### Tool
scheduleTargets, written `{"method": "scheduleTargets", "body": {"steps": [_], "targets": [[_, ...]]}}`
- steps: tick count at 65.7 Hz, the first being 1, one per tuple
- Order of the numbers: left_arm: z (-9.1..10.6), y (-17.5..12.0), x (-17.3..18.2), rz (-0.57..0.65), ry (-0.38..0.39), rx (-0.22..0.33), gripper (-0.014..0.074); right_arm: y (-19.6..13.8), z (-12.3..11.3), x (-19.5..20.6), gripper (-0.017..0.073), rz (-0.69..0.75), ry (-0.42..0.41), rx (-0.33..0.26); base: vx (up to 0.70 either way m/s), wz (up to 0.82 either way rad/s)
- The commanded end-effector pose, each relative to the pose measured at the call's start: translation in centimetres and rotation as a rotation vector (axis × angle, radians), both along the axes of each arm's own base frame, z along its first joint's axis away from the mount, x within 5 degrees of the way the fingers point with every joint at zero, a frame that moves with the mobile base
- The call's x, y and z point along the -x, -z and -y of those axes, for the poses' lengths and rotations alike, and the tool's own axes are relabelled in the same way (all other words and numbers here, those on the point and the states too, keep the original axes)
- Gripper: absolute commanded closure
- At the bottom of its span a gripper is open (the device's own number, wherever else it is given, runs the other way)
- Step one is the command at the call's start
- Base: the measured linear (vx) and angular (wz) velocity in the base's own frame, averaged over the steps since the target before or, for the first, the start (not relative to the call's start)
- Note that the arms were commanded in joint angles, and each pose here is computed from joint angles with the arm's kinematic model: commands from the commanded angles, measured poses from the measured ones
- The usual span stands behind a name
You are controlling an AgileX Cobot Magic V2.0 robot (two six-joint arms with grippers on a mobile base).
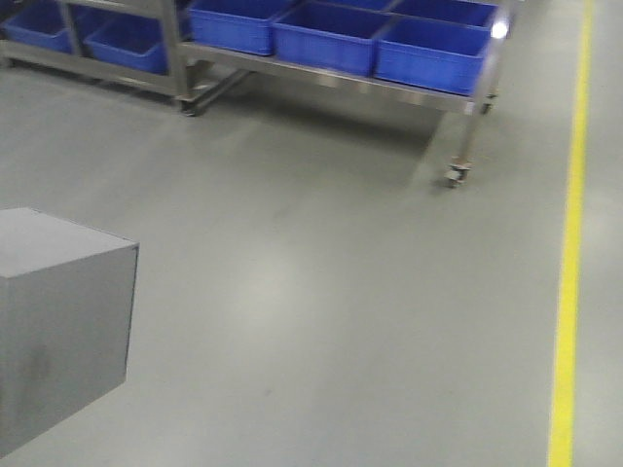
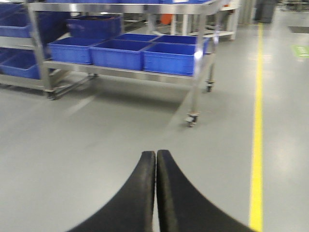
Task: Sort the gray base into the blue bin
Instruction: 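Turn the base away from the table while holding the block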
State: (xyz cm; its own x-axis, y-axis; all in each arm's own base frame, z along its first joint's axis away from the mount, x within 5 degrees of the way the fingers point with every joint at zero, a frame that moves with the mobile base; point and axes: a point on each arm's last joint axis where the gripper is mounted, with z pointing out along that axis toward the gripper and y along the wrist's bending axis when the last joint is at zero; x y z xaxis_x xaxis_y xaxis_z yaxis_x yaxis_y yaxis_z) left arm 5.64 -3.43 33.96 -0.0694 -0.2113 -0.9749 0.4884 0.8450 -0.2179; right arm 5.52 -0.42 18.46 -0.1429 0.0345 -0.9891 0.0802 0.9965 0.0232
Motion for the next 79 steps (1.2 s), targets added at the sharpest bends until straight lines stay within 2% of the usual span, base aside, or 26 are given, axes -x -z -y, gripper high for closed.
{"method": "scheduleTargets", "body": {"steps": [1, 41, 79], "targets": [[-0.31, -1.75, 0.08, 0.095, -0.023, 0.081, 0.059, -0.62, 0.03, -0.1, 0.0564, 0.069, 0.0, 0.023, 0.13, -0.64], [-0.31, -1.76, 0.08, 0.096, -0.023, 0.082, 0.059, -0.62, 0.03, -0.1, 0.0564, 0.069, 0.0, 0.023, 0.16, -0.6], [-0.31, -1.75, 0.08, 0.095, -0.023, 0.081, 0.059, -0.62, 0.03, -0.1, 0.0564, 0.069, 0.0, 0.023, 0.27, -0.15]]}}
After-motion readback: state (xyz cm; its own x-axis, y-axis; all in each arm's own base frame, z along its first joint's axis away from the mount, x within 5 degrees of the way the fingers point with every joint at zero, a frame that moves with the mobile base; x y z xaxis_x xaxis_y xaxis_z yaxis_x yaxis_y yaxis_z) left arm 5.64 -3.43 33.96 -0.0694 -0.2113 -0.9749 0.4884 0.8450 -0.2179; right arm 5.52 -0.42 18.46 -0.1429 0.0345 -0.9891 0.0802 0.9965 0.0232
